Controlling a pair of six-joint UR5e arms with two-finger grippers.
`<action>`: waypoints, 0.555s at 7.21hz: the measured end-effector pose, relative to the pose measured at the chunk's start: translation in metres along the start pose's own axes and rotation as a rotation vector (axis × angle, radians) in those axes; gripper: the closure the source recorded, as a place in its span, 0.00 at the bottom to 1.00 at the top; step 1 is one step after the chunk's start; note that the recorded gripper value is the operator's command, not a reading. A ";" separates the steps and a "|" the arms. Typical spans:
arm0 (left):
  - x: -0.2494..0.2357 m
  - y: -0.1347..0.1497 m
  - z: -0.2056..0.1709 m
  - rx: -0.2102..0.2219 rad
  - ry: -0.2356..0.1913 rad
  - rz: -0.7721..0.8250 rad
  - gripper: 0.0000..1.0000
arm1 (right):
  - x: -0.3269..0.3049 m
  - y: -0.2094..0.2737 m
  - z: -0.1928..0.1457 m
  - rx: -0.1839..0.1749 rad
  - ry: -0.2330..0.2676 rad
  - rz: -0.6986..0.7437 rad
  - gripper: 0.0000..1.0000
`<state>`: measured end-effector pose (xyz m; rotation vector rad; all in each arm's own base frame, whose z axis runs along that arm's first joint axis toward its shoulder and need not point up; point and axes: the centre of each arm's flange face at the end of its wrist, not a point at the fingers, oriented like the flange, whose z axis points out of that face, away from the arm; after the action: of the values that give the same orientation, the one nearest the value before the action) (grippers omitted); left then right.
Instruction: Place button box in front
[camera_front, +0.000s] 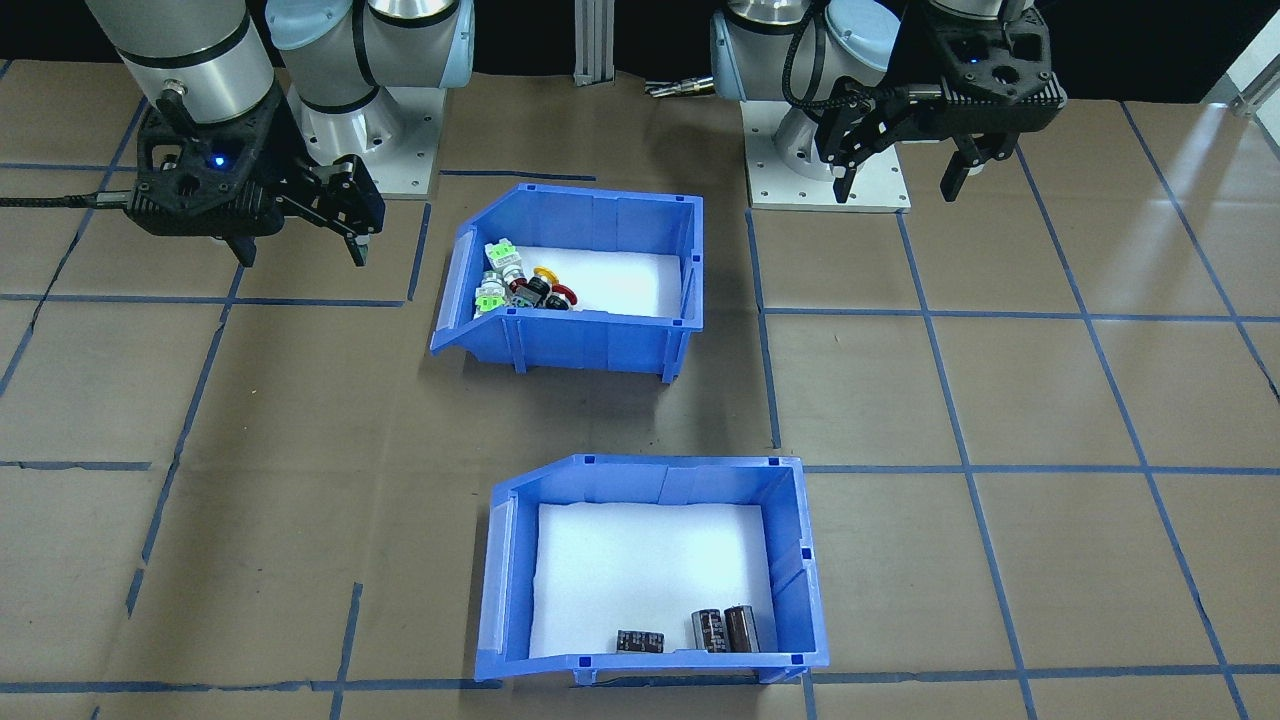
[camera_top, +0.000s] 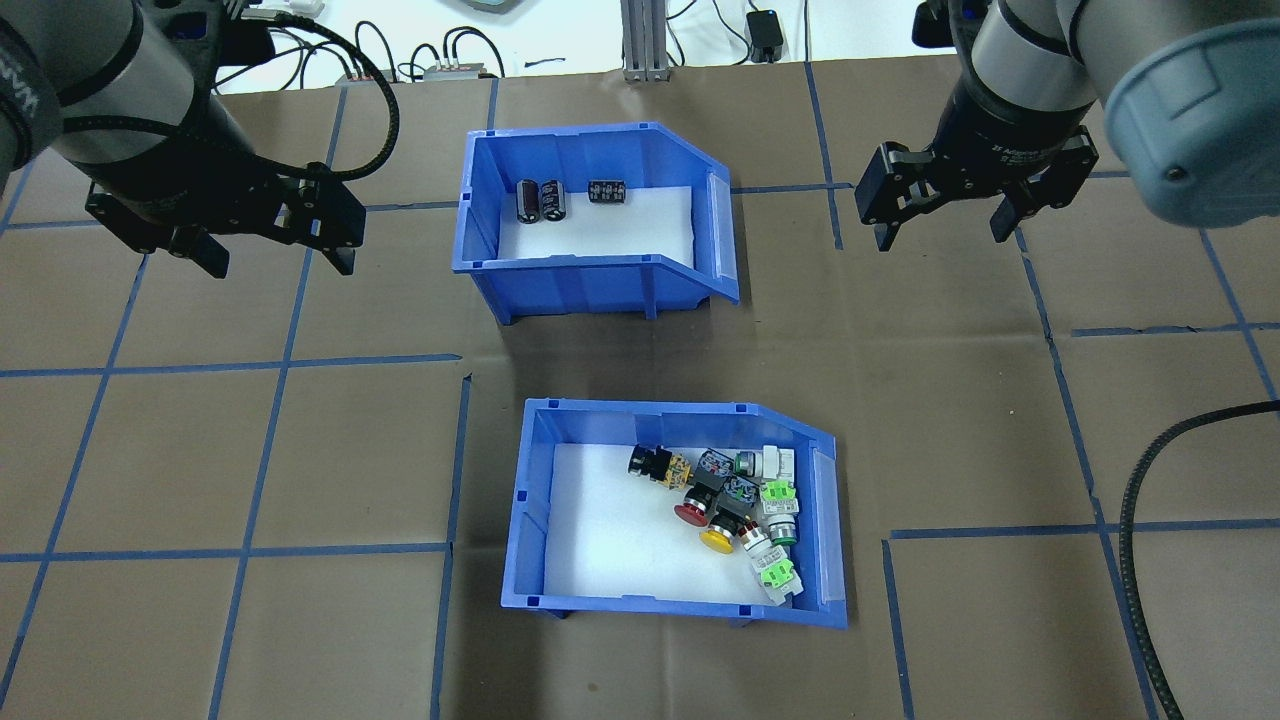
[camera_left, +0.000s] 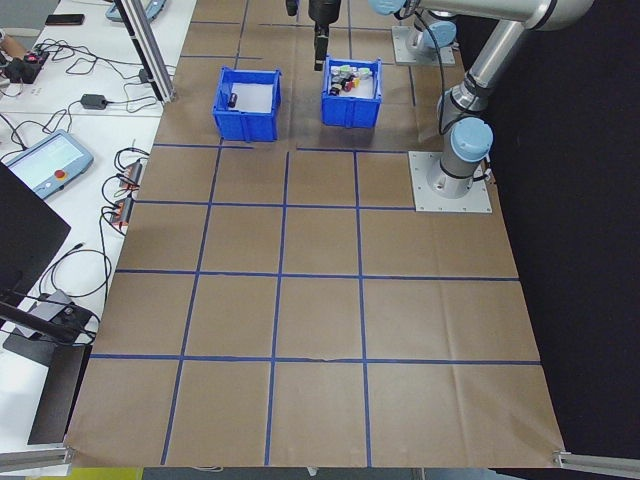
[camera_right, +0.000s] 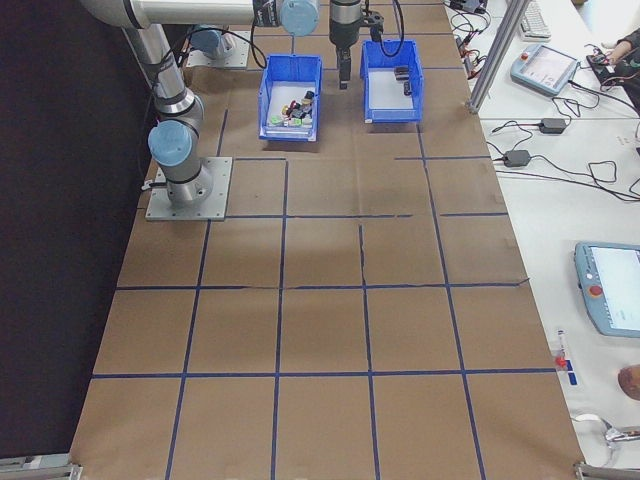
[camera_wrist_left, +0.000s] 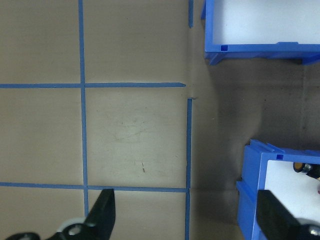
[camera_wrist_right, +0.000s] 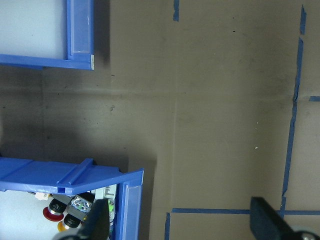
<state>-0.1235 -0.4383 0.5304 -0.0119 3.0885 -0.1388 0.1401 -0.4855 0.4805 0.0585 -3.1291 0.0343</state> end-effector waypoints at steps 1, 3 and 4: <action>0.000 0.002 0.001 -0.002 0.000 0.000 0.00 | 0.000 0.000 0.000 0.002 0.000 0.000 0.00; 0.000 0.005 0.006 -0.008 0.001 0.000 0.00 | 0.000 -0.001 0.000 0.009 0.000 -0.002 0.00; 0.001 0.003 0.009 -0.010 0.001 0.000 0.00 | 0.000 -0.001 0.001 0.009 0.000 -0.002 0.00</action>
<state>-0.1236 -0.4361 0.5213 -0.0127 3.0902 -0.1230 0.1398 -0.4863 0.4800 0.0618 -3.1286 0.0481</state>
